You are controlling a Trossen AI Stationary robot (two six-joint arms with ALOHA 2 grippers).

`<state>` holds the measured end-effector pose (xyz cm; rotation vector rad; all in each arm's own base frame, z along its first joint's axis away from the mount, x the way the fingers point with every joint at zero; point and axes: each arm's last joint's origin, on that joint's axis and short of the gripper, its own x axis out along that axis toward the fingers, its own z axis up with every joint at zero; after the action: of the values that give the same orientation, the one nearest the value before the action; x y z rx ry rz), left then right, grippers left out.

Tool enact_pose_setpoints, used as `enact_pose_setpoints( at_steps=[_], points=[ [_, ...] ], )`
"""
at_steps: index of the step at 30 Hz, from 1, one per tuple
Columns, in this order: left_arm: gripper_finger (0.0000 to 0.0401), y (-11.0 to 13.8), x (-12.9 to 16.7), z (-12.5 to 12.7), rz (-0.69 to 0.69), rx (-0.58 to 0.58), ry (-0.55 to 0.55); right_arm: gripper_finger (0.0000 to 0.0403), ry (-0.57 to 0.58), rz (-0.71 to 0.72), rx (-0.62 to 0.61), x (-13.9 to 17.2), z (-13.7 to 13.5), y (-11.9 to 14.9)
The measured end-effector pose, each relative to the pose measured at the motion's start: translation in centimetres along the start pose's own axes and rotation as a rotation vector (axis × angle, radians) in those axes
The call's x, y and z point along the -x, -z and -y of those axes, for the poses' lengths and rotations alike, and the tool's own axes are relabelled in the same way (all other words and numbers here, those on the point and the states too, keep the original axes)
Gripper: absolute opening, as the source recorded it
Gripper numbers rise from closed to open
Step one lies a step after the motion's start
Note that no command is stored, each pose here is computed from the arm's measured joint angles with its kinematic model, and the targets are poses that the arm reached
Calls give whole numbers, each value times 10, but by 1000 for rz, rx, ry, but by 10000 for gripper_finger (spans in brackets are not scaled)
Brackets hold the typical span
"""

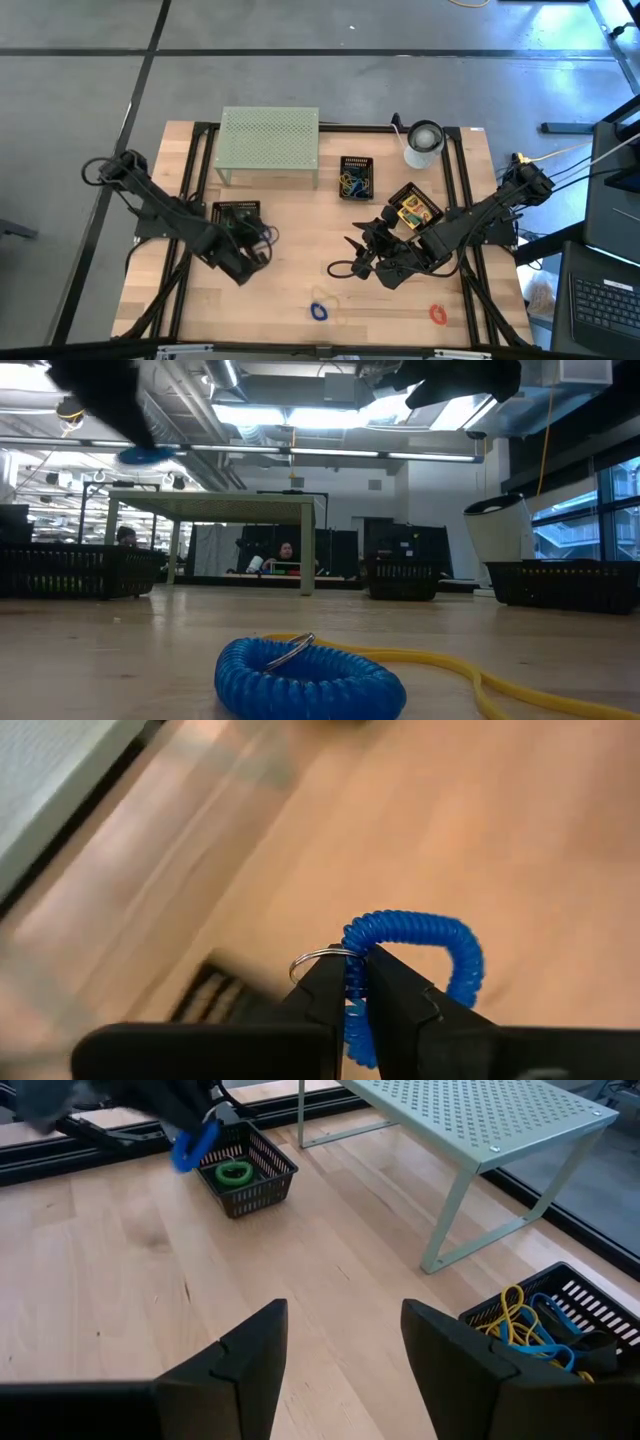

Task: Pick & Place Office Desk Supplies
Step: Put the blue spring rubber band into the left black bin

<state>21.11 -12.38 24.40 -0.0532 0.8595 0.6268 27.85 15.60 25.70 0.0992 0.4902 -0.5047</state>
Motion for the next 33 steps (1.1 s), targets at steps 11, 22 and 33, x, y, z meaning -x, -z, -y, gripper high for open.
enact_pose_setpoints(
  at_steps=[11,22,33],
  points=[
    [24,20,-26,-38,-326,-22,-230,198,2,2,0,0,0,0],
    [80,27,-43,-50,-404,53,-297,198,-1,-1,0,0,0,0],
    [162,14,-36,-45,-405,6,-234,198,-36,-23,-9,0,-2,0]
  ],
)
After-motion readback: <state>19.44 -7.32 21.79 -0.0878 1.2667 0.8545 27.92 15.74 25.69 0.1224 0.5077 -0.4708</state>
